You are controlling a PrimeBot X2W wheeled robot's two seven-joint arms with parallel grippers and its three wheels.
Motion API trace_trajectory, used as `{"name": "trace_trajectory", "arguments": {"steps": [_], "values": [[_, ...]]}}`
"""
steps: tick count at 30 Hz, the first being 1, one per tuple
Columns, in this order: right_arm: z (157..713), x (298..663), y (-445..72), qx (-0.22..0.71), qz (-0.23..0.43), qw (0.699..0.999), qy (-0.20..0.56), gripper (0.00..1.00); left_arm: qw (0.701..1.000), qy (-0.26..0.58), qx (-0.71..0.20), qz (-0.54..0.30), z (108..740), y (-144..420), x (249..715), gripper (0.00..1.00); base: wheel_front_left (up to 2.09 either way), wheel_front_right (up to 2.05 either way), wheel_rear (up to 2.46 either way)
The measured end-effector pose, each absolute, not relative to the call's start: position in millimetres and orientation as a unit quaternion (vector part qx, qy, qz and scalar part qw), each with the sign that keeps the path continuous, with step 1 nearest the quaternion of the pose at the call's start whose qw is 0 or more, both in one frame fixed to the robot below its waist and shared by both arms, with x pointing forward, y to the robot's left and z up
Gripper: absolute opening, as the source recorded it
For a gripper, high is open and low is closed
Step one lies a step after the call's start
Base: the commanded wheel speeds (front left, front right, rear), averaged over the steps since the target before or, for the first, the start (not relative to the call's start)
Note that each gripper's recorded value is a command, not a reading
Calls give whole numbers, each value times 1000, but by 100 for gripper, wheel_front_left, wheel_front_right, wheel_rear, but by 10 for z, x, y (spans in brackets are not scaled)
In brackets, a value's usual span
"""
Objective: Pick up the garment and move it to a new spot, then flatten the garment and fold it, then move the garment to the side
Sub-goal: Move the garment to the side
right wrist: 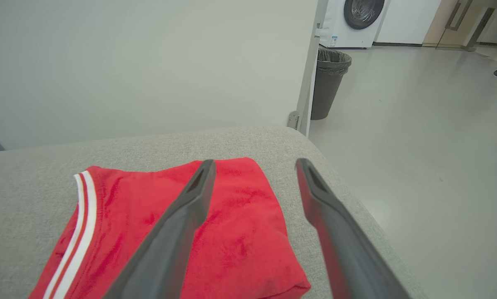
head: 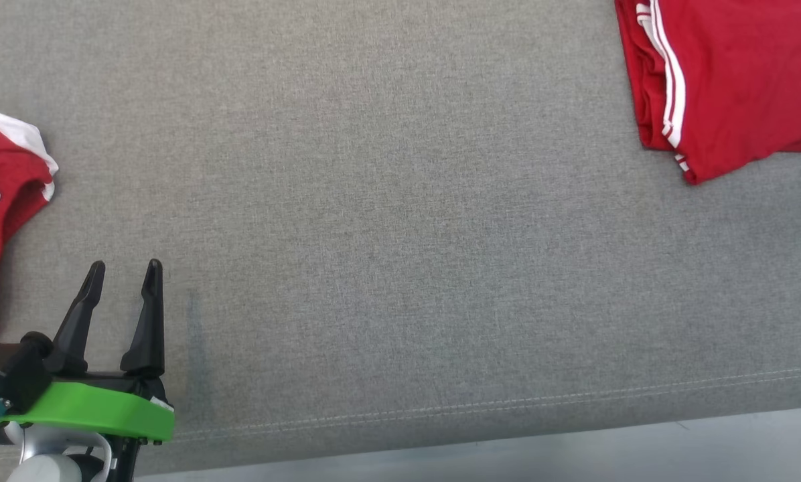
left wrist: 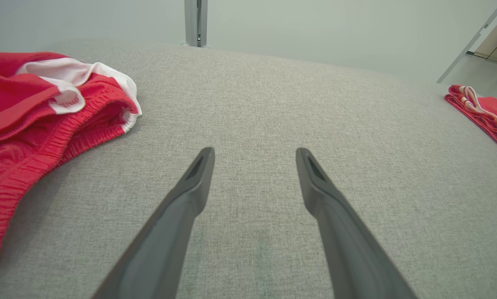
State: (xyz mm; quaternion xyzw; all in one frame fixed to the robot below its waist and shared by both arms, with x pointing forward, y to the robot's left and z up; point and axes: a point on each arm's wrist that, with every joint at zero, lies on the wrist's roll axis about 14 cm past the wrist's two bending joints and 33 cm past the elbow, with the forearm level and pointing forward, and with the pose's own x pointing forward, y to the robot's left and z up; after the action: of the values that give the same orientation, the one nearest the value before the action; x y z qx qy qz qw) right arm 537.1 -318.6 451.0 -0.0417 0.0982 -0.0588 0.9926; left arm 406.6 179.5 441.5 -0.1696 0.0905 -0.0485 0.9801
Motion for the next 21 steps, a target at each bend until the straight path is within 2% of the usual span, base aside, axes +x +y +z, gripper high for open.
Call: {"name": "trace_trajectory", "arguments": {"steps": [3, 15, 21], "values": [[4555, 5247, -3046, -47, -40, 994, 94, 100, 981, 84, -167, -48, 4463, 1811, 4014, 100, 0, 0, 0], [4634, 4587, -2121, 44, 25, 997, 66, 100, 982, 91, -159, -42, 4449, 1773, 3583, 100, 0, 0, 0], [4625, 4097, -1916, 58, 32, 996, 62, 100, 985, 78, -150, -31, 4519, 1797, 3404, 100, 0, 0, 0]]}}
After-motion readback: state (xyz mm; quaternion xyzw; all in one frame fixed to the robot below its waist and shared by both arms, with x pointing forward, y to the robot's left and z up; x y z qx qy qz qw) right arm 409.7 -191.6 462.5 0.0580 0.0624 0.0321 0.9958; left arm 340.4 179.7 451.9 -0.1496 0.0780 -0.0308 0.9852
